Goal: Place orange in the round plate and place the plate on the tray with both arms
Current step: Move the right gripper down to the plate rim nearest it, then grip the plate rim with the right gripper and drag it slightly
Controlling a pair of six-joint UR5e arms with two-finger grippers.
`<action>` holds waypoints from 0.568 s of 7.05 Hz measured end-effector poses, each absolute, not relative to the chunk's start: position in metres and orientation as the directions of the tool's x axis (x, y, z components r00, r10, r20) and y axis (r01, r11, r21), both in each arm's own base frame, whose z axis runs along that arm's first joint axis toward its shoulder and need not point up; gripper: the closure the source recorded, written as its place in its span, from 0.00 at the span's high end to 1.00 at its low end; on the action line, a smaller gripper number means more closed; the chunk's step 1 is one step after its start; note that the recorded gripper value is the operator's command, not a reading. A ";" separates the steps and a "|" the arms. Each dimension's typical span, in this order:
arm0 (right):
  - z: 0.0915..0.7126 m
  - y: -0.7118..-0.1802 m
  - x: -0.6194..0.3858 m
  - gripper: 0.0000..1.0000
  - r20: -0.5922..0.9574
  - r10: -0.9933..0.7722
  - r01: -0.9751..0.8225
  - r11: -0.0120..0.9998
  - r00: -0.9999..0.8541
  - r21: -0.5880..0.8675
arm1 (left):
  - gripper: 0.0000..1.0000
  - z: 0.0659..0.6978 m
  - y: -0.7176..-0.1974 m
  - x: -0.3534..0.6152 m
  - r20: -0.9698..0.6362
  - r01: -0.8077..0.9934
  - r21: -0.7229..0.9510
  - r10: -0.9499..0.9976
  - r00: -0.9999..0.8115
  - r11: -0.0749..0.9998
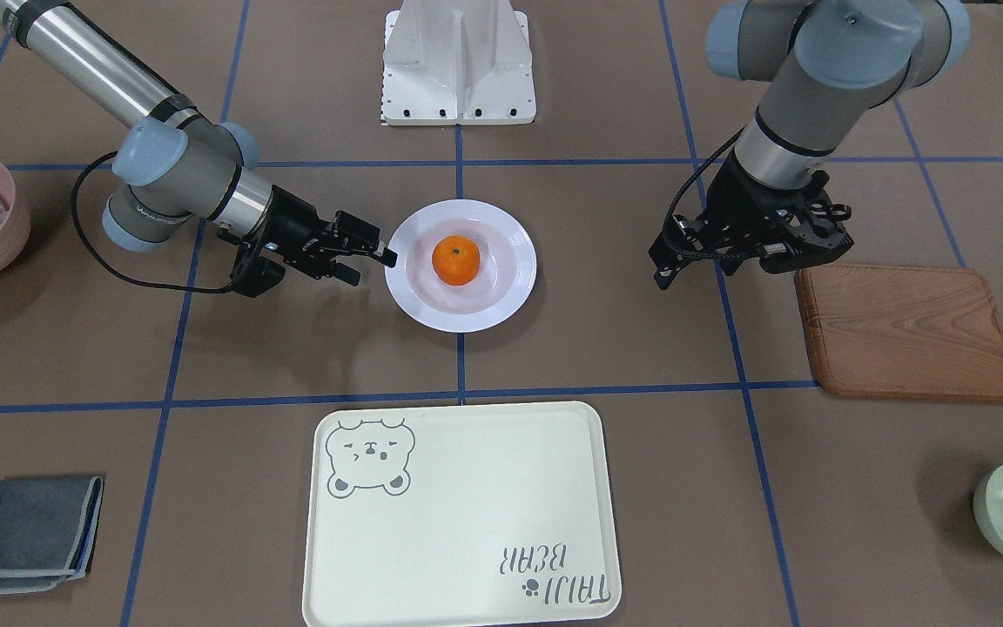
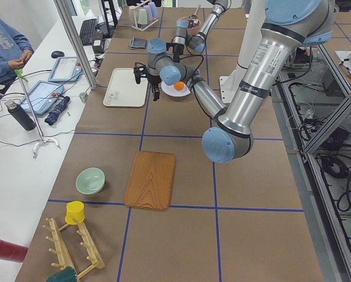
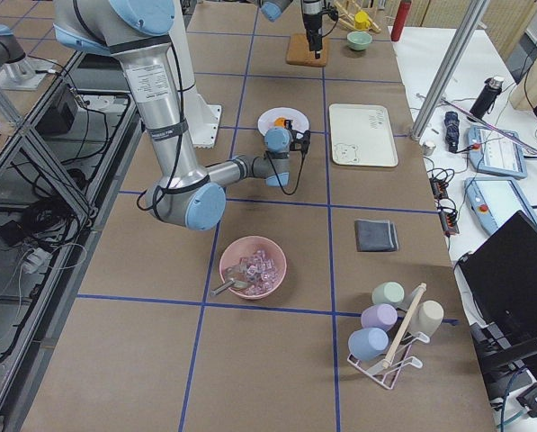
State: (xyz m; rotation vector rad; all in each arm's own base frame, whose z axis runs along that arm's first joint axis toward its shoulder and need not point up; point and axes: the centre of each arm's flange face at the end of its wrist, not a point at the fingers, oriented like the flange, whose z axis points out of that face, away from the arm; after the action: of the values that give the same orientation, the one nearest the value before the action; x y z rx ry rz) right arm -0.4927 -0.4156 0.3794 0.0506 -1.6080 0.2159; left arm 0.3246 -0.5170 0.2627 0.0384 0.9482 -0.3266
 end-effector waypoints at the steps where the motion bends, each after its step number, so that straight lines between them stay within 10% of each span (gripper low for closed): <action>1: 0.378 -0.410 -0.499 1.00 0.992 0.107 -0.180 0.977 -0.069 -0.118 | 0.97 0.264 -0.518 0.323 -0.801 0.295 -0.111 -0.261 0.539 0.949; 4: 0.382 -0.393 -0.515 0.99 0.989 0.118 -0.188 0.973 -0.091 -0.134 | 0.97 0.265 -0.518 0.322 -0.800 0.297 -0.112 -0.263 0.539 0.948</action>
State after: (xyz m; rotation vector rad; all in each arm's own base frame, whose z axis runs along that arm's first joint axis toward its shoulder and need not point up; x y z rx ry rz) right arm -0.5152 -0.3932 0.3816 0.0533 -1.6424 0.2556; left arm 0.3216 -0.5181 0.2655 0.0384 0.9446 -0.3330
